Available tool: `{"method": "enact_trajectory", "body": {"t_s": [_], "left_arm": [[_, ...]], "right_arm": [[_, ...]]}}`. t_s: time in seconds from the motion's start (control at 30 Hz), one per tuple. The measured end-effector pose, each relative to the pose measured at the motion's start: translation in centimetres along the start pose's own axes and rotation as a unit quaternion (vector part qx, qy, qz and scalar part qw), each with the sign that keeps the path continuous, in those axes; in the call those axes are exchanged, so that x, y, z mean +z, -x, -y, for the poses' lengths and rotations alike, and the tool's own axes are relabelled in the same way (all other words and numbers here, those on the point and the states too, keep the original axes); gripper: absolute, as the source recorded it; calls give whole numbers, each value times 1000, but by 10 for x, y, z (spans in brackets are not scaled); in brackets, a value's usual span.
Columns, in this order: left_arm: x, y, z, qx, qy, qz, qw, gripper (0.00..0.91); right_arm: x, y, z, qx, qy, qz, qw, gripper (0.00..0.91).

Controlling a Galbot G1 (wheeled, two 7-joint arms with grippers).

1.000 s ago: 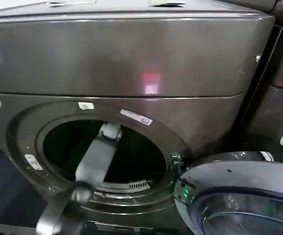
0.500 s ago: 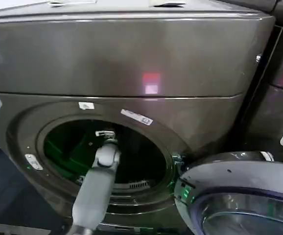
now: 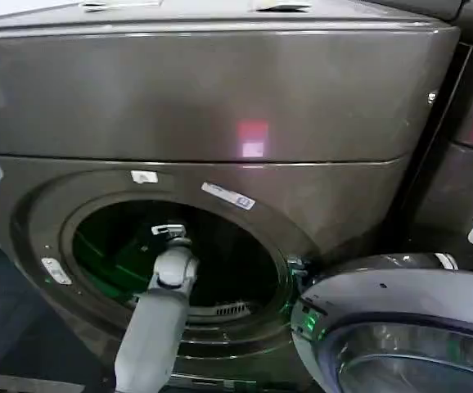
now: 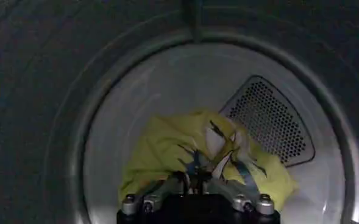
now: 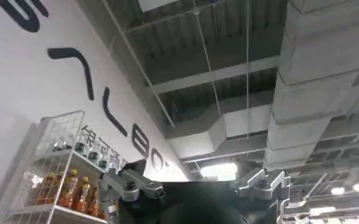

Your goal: Grasp the clothes from the dryer.

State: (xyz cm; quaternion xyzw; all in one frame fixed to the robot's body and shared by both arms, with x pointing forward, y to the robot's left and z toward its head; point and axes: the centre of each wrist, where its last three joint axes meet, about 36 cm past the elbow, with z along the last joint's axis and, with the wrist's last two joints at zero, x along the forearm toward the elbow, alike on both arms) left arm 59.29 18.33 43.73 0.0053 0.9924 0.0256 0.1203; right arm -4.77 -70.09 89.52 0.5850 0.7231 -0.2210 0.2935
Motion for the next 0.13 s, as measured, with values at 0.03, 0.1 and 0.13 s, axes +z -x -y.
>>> {"method": "enact_trajectory", "body": {"t_s": [0.03, 0.1, 0.13], "left_arm": [[0, 0, -1, 2, -2, -5, 1000, 0], [-1, 0, -2, 6, -3, -14, 1000, 0], [-2, -1, -2, 8, -5, -18, 1000, 0]], "right_arm": [[0, 0, 1, 1, -1, -1, 1000, 907], [-1, -1, 2, 2, -3, -3, 1000, 907], [-1, -1, 3, 2, -3, -4, 1000, 907]]}}
